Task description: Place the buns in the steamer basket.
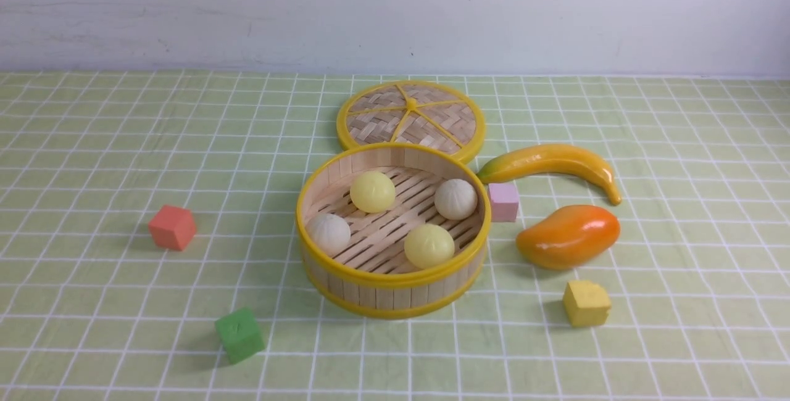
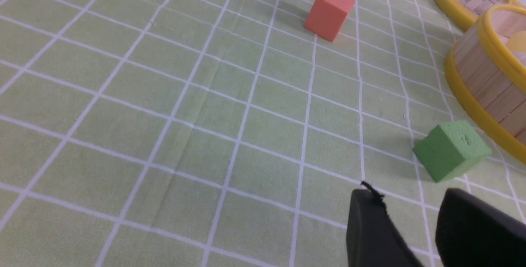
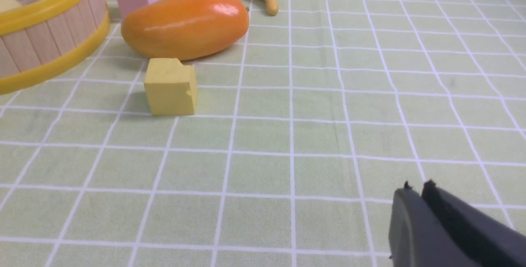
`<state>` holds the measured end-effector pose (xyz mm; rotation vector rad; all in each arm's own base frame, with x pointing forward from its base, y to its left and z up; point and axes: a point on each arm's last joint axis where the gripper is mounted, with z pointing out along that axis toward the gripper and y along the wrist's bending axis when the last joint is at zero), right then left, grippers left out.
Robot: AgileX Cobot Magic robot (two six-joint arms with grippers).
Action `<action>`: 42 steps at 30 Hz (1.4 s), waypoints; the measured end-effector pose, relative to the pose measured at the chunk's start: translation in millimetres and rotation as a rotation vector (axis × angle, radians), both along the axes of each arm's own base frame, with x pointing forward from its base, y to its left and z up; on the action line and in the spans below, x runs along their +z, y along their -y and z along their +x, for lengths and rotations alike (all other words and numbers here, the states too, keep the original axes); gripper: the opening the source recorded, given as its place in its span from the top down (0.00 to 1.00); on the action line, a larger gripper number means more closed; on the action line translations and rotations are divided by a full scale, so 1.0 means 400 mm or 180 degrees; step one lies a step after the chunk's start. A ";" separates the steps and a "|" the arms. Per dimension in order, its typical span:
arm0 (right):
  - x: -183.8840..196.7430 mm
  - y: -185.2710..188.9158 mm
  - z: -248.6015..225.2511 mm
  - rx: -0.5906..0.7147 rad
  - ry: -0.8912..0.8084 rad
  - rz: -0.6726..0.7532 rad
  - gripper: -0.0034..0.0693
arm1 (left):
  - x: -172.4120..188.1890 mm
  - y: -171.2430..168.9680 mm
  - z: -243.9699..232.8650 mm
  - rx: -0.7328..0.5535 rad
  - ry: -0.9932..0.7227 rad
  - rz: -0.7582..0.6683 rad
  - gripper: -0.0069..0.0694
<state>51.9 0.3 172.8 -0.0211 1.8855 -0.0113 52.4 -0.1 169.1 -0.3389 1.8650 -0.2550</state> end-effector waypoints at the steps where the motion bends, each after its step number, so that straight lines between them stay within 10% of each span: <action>1: 0.000 0.000 0.000 0.0000 0.0000 0.0000 0.90 | 0.000 0.000 0.000 0.0000 0.0000 0.0000 0.60; 42: 0.000 0.000 0.000 0.0000 0.0011 -0.0004 0.84 | 0.000 0.000 0.000 0.0000 0.0000 0.0000 0.60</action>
